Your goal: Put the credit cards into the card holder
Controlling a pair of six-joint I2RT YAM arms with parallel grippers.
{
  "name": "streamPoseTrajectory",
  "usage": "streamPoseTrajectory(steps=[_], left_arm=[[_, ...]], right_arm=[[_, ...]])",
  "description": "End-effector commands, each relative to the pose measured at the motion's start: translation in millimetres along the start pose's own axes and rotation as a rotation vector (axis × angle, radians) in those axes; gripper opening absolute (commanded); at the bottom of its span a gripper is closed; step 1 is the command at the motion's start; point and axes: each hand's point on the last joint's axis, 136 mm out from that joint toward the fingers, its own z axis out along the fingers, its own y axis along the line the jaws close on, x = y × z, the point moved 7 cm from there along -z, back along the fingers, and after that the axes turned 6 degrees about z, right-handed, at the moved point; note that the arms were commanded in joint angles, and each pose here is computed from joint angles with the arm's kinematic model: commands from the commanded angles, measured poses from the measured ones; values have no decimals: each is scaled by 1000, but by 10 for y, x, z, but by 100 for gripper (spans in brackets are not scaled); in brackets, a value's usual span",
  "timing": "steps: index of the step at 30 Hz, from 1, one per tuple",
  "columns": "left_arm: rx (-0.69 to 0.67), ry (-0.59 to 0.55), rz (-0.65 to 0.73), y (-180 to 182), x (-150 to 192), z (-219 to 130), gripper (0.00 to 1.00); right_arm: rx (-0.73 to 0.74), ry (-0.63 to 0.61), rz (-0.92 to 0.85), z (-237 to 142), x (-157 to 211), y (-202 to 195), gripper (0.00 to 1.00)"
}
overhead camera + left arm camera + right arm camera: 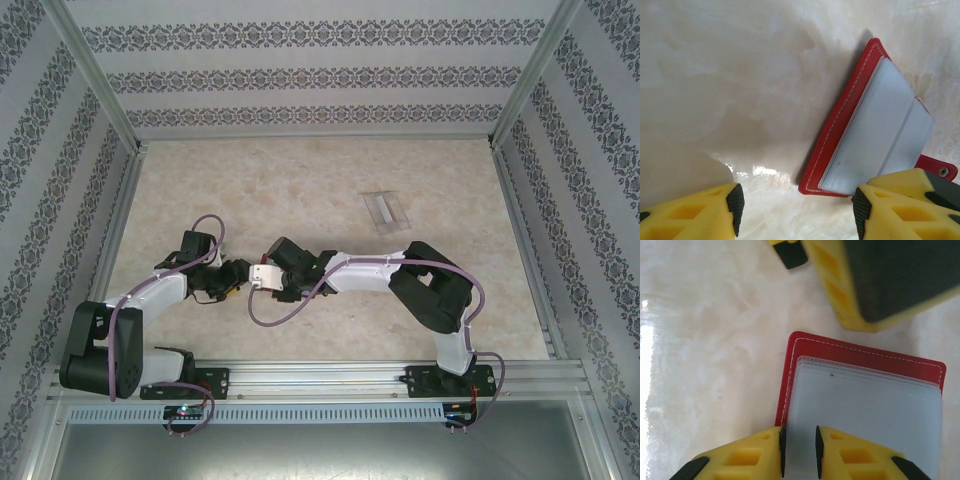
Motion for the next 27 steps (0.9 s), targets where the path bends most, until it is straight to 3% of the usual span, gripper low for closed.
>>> streamPoseTrajectory(steps=[1, 8, 13, 15, 17, 21, 27], left_arm=[[19, -11, 10, 20, -16, 5, 62], [40, -15, 22, -21, -45, -2, 61], [107, -31, 43, -136, -118, -26, 60], [146, -34, 62, -214, -174, -37, 59], [176, -37, 78, -277, -228, -43, 58], [229, -23, 84, -330, -228, 38, 57], [188, 18, 228, -651, -269, 80, 58]], right_arm=[[44, -36, 34, -46, -75, -79, 23], [208, -36, 68, -108, -22, -224, 21], [249, -58, 167, -251, 7, -275, 27], [263, -130, 324, -429, 5, -350, 33], [316, -222, 596, -664, 109, -526, 41], [294, -283, 1150, -955, 493, -789, 42], [267, -278, 1273, -1079, 717, -730, 42]])
